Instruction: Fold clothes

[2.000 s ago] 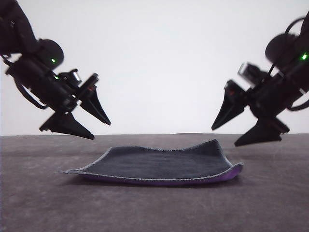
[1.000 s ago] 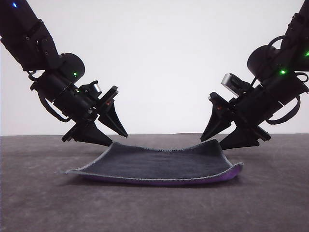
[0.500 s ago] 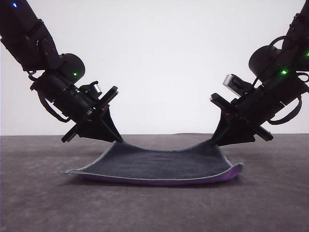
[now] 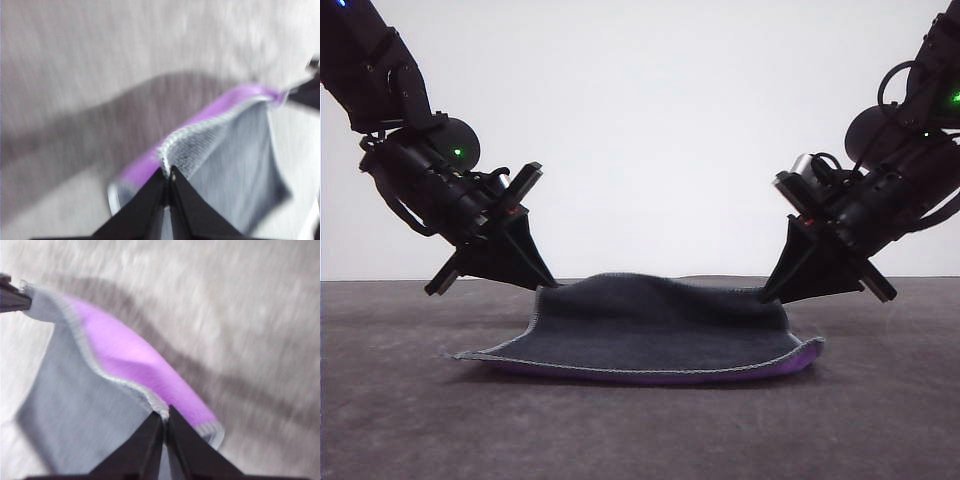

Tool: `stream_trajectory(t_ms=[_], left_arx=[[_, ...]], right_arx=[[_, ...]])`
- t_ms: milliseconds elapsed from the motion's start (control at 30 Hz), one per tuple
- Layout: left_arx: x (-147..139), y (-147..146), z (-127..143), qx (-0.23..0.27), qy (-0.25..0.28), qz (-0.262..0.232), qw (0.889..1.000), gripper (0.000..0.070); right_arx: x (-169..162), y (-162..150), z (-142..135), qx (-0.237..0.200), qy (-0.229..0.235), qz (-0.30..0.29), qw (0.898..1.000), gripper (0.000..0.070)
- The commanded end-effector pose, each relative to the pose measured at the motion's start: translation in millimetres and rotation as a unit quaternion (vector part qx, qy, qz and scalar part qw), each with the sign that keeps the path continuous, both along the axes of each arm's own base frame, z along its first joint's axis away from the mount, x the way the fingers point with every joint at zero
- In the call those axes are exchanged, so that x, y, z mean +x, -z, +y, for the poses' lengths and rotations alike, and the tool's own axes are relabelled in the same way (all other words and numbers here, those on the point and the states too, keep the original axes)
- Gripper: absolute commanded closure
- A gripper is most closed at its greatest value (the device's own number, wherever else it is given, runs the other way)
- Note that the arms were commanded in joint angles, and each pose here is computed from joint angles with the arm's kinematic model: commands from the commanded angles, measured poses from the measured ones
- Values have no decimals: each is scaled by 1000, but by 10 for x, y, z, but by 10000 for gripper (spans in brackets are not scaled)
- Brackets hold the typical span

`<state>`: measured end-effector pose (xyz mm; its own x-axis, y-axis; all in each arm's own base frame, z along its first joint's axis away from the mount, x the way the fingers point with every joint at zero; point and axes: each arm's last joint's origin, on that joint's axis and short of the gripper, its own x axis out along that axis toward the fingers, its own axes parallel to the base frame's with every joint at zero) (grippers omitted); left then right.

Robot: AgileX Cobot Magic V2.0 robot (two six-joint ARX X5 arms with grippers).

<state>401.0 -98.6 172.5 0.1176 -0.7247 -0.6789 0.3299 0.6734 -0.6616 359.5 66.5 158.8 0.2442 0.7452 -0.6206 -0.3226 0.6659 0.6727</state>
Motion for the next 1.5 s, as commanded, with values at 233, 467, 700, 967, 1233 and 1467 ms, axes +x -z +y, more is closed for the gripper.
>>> stream_trajectory(t_ms=[233, 467, 700, 967, 1233, 1467], left_arx=[[-144, 57, 8, 21, 69, 50, 996, 700], [-263, 56, 21, 19, 95, 95, 991, 700], [-318, 54, 34, 22, 101, 119, 987, 700], [-353, 50, 38, 24, 102, 139, 985, 603], [-385, 46, 44, 25, 102, 157, 982, 534], [-409, 32, 28, 3, 103, 172, 980, 316]], right_arx=[[-45, -28, 7, 1, -51, 42, 998, 700], [-141, -4, -3, -2, -70, 79, 994, 700], [-206, 2, -4, 5, -80, 107, 991, 700], [-242, -6, 1, 29, -92, 121, 988, 692], [-268, -5, -2, 29, -94, 132, 986, 582], [-285, -8, -2, 37, -101, 135, 985, 516]])
